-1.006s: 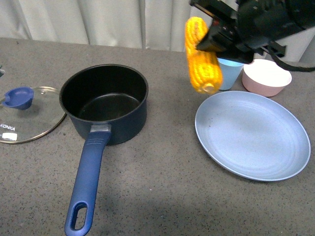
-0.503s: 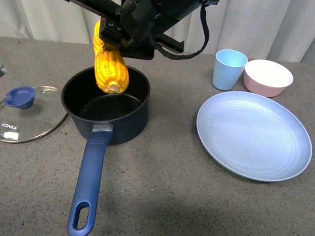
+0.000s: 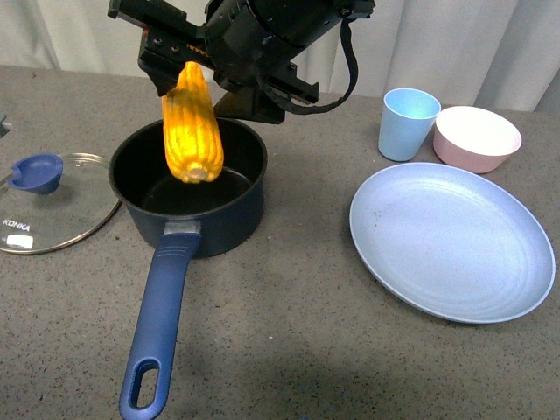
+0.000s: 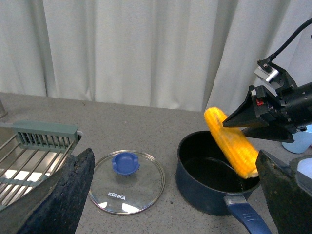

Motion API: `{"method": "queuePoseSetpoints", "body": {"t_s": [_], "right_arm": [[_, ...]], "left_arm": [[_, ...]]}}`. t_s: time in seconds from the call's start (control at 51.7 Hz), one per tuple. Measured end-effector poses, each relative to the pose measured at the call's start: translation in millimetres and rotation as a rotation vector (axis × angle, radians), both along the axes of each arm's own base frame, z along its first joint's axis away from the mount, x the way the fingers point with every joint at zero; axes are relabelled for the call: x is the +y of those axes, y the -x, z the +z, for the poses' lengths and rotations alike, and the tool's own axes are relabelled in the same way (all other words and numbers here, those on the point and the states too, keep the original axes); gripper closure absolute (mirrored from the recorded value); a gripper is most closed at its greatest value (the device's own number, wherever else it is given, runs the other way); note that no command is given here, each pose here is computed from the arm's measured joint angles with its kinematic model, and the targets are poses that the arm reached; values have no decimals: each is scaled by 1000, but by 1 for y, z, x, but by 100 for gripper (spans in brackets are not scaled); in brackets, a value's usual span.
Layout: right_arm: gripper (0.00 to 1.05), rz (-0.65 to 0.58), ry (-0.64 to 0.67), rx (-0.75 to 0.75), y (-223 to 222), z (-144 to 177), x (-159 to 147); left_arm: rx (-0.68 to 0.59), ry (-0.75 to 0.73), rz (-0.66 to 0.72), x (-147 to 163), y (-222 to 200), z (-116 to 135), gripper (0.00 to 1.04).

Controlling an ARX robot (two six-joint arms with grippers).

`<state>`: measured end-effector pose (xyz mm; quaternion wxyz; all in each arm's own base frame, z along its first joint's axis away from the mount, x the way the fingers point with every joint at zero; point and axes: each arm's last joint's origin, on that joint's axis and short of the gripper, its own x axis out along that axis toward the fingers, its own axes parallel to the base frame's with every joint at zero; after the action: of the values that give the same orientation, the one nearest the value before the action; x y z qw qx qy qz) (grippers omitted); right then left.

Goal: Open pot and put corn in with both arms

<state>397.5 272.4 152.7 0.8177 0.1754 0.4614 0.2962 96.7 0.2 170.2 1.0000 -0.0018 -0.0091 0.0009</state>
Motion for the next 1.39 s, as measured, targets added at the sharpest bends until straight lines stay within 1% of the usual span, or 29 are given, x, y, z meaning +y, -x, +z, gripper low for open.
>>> {"method": "queuePoseSetpoints", "body": {"t_s": [0.194,0.232,0.31,0.406,0.465,0.542,0.639,0.735,0.871,0.948,1.026,1.123,1.161,1.2,1.277,1.374,1.394], "right_arm": [[9,-23,12,-11,-2,-2,-3],[7,-35,15,-19,-2,-2,-5],[10,-78,39,-59,-2,-4,-12],[9,-140,94,-130,2,-1,-25],[9,-205,160,-229,8,7,-44],[9,-257,206,-324,16,17,-68],[9,-305,241,-388,28,24,-97],[9,-351,305,-433,46,24,-133],[9,-412,405,-480,75,18,-170],[9,-469,491,-568,101,17,-193],[9,-492,532,-619,124,15,-209],[9,-501,558,-633,139,12,-217],[11,-506,547,-653,140,9,-218],[18,-533,498,-736,143,4,-220],[29,-563,439,-838,153,-2,-225],[45,-615,387,-946,168,5,-235],[47,-618,384,-953,170,6,-236]], "left_arm": [[0,0,0,0,0,0,7],[0,0,0,0,0,0,7],[0,0,0,0,0,0,7],[0,0,0,0,0,0,7],[0,0,0,0,0,0,7],[0,0,0,0,0,0,7],[0,0,0,0,0,0,7],[0,0,0,0,0,0,7],[0,0,0,0,0,0,7],[0,0,0,0,0,0,7],[0,0,0,0,0,0,7],[0,0,0,0,0,0,7],[0,0,0,0,0,0,7],[0,0,0,0,0,0,7],[0,0,-1,0,0,0,7],[1,0,0,0,0,0,7],[0,0,0,0,0,0,7]]}}
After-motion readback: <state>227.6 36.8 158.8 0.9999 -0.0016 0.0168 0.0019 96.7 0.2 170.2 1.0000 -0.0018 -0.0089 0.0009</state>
